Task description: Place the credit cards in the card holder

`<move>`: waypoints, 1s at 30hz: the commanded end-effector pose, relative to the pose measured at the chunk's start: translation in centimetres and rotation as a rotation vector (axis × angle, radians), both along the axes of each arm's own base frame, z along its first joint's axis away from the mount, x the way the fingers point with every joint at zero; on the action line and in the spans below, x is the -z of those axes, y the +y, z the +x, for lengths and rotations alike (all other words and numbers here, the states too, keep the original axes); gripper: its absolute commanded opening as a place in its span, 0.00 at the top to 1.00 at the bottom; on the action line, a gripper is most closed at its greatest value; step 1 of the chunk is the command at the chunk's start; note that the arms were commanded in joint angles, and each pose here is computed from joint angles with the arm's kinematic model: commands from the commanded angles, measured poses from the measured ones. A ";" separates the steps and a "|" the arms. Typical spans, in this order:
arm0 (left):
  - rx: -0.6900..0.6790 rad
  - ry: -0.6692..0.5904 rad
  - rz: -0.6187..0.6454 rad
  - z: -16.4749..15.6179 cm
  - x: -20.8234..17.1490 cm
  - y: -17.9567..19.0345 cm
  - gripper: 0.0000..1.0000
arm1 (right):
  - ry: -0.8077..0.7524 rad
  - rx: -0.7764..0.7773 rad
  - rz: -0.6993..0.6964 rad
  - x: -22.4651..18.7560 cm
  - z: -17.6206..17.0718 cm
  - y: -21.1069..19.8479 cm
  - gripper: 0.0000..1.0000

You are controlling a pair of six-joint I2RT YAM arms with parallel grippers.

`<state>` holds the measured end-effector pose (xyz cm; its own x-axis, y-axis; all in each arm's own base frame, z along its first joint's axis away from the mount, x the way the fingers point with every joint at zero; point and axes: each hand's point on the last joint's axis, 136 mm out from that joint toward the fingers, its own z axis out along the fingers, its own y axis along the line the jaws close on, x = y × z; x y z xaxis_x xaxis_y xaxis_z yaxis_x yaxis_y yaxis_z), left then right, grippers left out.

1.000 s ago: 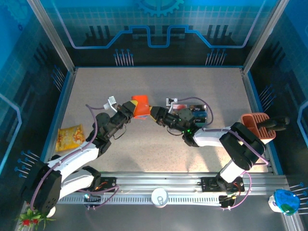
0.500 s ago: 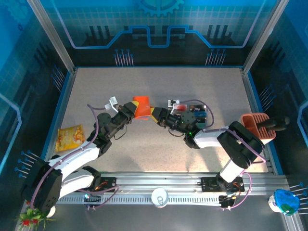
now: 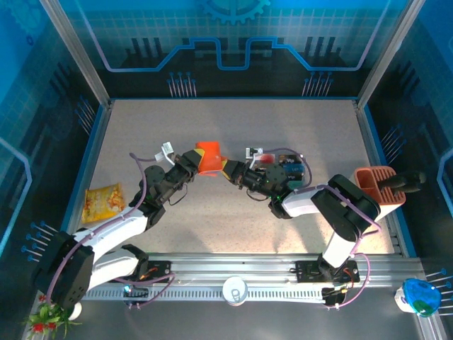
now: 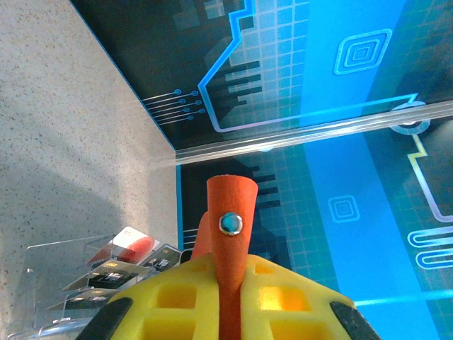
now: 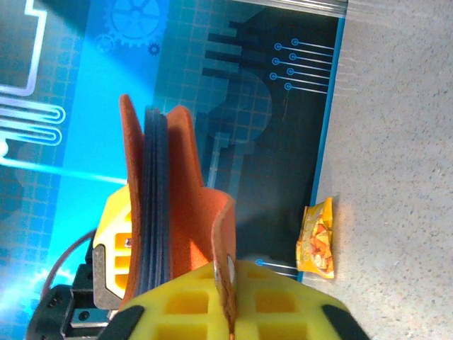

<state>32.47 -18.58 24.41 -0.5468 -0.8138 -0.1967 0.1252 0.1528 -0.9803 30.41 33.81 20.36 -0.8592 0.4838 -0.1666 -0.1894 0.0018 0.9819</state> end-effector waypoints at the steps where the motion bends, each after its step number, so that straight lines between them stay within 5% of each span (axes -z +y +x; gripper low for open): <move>1: 0.026 0.003 -0.014 -0.5 0.5 -0.5 1.00 | -0.089 -0.016 0.062 -2.6 -0.1 0.1 1.00; 3: 0.030 0.008 -0.002 -0.6 0.8 -0.5 1.00 | -0.085 -0.014 0.056 -2.3 -0.2 0.0 1.00; 9: 0.025 0.043 0.073 -1.2 2.9 0.0 0.59 | -0.057 -0.004 0.028 -0.3 -0.8 -0.8 1.00; 13: 0.029 0.071 0.156 -1.9 4.5 0.3 0.46 | -0.027 -0.004 -0.013 1.9 -1.5 -1.2 1.00; 30: 0.100 0.162 0.325 -4.3 9.8 0.7 0.42 | 0.061 -0.034 -0.219 10.5 -5.9 -1.5 1.00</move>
